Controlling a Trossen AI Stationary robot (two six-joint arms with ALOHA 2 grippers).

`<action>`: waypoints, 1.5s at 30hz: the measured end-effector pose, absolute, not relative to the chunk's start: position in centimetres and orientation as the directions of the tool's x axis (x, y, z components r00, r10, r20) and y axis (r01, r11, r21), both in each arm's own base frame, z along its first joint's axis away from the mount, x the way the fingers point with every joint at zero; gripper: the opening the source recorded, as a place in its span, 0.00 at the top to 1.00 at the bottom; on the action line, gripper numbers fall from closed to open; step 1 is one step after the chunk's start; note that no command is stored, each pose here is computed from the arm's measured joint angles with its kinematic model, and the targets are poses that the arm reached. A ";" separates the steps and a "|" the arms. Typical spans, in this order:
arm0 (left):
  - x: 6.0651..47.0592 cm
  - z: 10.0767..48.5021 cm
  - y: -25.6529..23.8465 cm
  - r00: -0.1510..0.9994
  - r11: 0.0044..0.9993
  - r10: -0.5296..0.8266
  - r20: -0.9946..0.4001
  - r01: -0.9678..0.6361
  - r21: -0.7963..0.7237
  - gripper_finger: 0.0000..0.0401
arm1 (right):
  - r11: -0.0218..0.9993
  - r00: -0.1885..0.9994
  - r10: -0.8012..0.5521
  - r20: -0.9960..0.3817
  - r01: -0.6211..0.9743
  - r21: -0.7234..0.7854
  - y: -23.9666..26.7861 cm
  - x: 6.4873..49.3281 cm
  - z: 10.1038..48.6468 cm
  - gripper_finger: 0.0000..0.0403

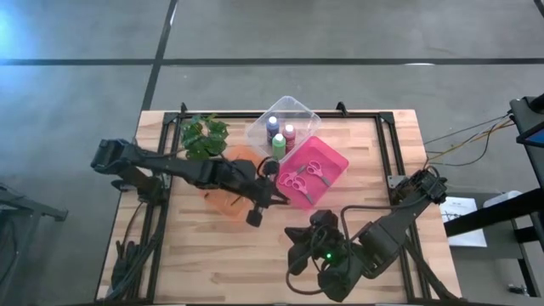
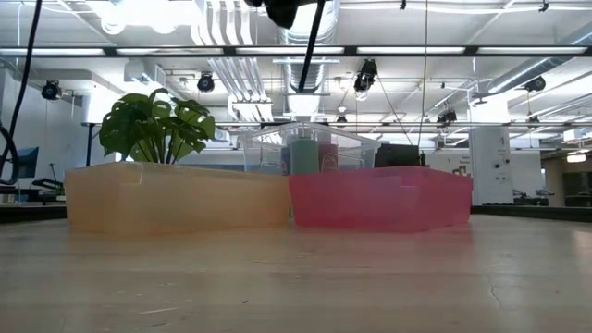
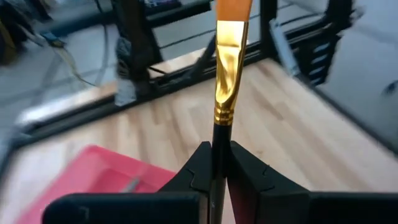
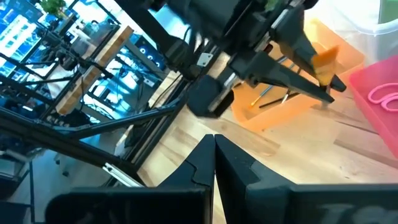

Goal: Pick & Place Paint Supplies
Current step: Put the black paint brush into the yellow bin

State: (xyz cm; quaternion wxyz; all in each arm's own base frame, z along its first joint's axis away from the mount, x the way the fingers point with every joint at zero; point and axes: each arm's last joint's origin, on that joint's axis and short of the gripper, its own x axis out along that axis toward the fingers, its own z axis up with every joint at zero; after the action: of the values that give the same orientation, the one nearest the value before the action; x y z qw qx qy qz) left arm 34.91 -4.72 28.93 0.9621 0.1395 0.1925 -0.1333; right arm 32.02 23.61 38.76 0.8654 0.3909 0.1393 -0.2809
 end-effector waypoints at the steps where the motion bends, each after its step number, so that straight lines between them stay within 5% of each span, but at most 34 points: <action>1: 34.9 28.9 -4.5 0.883 0.930 -0.227 -0.411 0.322 0.178 0.92 | 0.539 0.803 -0.377 -0.461 0.595 0.596 23.6 32.0 38.8 0.98; 9: 33.5 28.0 -2.2 0.787 0.946 -0.241 -0.567 0.320 0.043 0.92 | 0.552 0.796 -0.370 -0.478 0.603 0.576 23.6 31.9 38.6 0.98; 22: 27.9 28.0 -0.7 0.628 0.979 -0.164 -0.761 0.011 -0.203 0.92 | 0.565 0.780 -0.374 -0.502 0.621 0.543 23.5 31.6 38.4 0.98; 34: 26.5 25.2 1.0 0.586 0.800 -0.005 -0.810 -0.484 -0.355 0.92 | 0.597 0.746 -0.405 -0.530 0.654 0.464 22.5 30.5 38.7 0.98; 45: 27.6 21.8 3.7 0.449 0.742 -0.061 -0.891 -0.577 -0.341 0.92 | 0.580 0.689 -0.437 -0.578 0.707 0.404 21.9 27.3 39.4 0.98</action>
State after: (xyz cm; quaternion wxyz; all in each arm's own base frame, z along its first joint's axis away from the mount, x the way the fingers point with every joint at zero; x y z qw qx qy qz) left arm 27.60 3.68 21.76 0.7888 -0.3198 0.4987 0.1635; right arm 27.34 21.85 39.39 0.8629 0.3161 0.2135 -0.3314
